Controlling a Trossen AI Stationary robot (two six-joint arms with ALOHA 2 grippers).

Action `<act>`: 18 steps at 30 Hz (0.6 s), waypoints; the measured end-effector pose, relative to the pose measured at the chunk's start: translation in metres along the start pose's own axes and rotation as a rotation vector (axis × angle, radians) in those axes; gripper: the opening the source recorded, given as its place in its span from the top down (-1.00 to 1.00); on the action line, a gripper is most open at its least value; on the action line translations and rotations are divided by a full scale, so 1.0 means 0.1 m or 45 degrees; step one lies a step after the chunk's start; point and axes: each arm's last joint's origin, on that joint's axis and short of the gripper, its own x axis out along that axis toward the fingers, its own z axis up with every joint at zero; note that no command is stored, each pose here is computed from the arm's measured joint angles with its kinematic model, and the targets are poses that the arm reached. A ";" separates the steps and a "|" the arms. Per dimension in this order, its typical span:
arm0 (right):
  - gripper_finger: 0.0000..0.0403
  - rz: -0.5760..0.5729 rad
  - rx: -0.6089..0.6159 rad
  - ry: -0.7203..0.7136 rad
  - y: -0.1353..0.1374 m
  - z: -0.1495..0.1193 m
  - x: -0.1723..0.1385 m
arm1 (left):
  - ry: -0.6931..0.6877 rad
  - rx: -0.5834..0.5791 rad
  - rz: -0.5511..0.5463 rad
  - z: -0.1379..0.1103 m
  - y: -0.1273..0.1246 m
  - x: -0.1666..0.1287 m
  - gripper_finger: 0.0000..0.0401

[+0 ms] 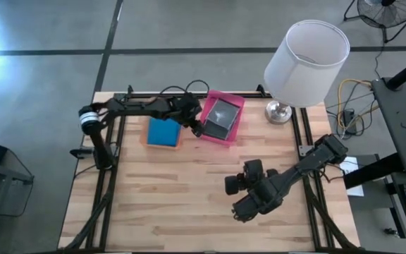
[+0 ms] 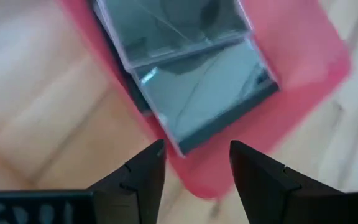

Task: Pick & place jewel cases by type
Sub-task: Adjust the pink bin, then return to Home Position

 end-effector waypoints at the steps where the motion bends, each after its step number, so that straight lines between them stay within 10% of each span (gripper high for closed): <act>1: 0.39 0.000 0.000 0.000 0.00 0.00 0.00 | -0.002 0.001 0.029 0.03 0.00 0.02 0.19; 12: 0.39 -0.008 -0.002 -0.004 -0.01 0.00 0.00 | 0.176 -0.055 -0.137 -0.01 -0.28 0.19 0.19; 18: 0.39 -0.025 -0.016 -0.012 -0.03 0.02 0.00 | 0.163 0.008 -0.129 -0.19 -0.48 -0.26 0.19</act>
